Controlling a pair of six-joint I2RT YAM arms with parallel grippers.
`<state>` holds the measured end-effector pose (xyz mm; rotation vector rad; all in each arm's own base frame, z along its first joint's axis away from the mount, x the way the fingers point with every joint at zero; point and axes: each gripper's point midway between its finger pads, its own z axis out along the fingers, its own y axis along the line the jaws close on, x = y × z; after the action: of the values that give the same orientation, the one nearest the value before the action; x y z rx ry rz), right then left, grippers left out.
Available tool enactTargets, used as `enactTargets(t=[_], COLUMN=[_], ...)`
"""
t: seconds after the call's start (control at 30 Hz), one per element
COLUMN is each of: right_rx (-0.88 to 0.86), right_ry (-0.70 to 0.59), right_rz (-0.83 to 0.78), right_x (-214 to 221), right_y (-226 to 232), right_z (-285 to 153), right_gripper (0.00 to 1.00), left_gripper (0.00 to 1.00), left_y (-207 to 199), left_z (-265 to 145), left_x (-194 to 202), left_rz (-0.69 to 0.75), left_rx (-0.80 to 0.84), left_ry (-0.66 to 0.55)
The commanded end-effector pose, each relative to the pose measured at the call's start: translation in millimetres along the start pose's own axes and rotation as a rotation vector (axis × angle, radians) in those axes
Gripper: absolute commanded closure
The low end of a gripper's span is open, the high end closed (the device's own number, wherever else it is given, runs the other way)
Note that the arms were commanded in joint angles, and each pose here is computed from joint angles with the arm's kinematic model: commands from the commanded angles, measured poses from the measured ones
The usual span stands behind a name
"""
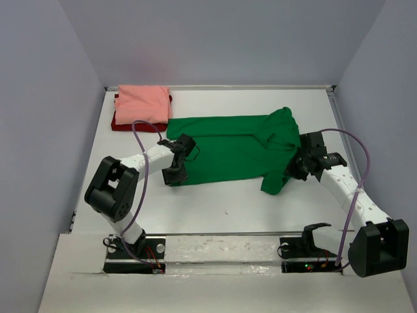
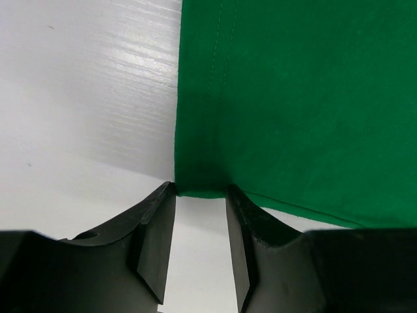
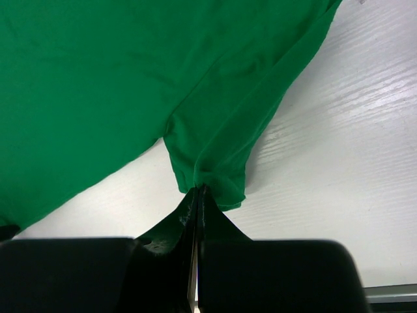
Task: Fold and stack the t-shirts
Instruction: Grap the side of the flattened tshirt closest away from the robot with both arms
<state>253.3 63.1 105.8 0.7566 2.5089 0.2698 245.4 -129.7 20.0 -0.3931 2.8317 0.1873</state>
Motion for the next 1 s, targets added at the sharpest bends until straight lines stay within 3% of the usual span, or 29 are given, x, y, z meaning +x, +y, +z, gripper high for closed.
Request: enactTargets(t=[0.0,0.13,0.27,0.47,0.73,0.97], right_rx=[-0.033,-0.032,-0.027,-0.008,0.042,0.071], right_ry=[-0.011,0.001,0.005,-0.042,-0.224,-0.234], right_rz=[0.002,0.006,0.006,0.006,-0.031,-0.002], right_x=[-6.2,-3.3,-1.7,-12.0,-58.7,-53.2], right_y=[10.1,7.1,5.4,3.7,5.2,-7.1], right_z=[-4.0,-0.8,0.7,0.3,-24.7,-47.4], right_gripper=[1.0,1.0,1.0,1.0,1.0,1.0], left_gripper=[0.54,0.65,1.0,1.0,1.0,1.0], left_y=[6.5,7.7,6.0,6.9,13.6,20.7], left_z=[-0.2,0.3,-0.5,-11.4,-51.8,-60.3], left_x=[0.4,2.7,6.4,4.5,-16.1,-1.1], left_rz=[0.0,-0.006,-0.012,-0.028,-0.058,-0.077], left_rx=[-0.031,-0.029,-0.007,0.018,0.05,0.098], left_ry=[0.003,0.005,0.014,-0.008,-0.123,-0.11])
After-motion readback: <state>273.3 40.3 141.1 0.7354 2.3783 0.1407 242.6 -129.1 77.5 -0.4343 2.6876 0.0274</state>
